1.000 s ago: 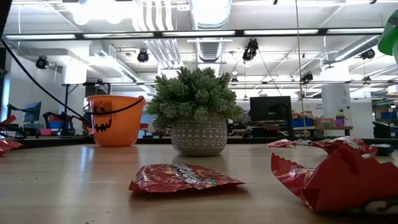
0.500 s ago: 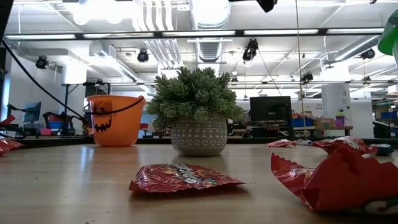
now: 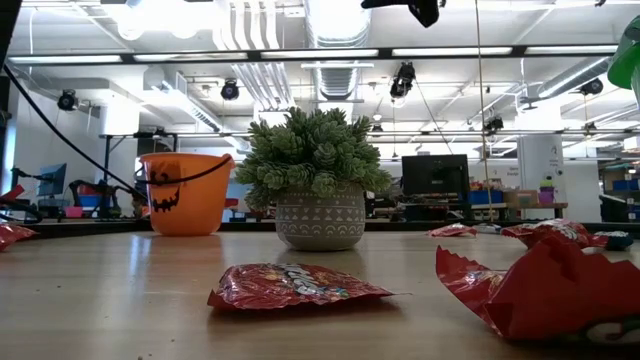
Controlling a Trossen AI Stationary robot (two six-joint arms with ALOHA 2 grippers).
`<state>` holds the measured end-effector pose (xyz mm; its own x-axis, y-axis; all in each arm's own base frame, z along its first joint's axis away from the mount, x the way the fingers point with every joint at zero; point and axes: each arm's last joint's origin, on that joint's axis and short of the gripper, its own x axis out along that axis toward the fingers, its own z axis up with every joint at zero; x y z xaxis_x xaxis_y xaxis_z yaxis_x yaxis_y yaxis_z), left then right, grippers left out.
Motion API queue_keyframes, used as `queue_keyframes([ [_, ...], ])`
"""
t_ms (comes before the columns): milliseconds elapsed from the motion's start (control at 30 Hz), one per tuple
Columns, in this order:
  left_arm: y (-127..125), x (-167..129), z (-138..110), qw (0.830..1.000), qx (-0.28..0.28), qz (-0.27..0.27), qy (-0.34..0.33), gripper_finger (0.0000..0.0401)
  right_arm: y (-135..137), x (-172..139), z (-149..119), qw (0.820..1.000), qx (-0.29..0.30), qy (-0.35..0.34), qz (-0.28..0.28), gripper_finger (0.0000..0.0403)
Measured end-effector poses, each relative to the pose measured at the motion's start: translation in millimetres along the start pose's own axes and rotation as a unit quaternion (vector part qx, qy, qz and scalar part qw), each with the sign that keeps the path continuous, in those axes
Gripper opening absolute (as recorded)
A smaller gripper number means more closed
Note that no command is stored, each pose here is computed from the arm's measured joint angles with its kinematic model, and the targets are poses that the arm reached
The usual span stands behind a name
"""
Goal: Sort candy
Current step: Put the brown chocolate into the black bucket
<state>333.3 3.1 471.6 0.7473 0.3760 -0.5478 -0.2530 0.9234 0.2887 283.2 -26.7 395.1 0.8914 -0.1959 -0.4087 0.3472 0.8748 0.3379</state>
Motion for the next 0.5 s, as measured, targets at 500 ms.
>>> queue_keyframes([
  [500,0.5,0.2,0.2,1.0,0.01,0.002,-0.001,0.0006,-1.4,8.8,-3.2,1.0,0.009,0.011,-0.011,0.0151],
])
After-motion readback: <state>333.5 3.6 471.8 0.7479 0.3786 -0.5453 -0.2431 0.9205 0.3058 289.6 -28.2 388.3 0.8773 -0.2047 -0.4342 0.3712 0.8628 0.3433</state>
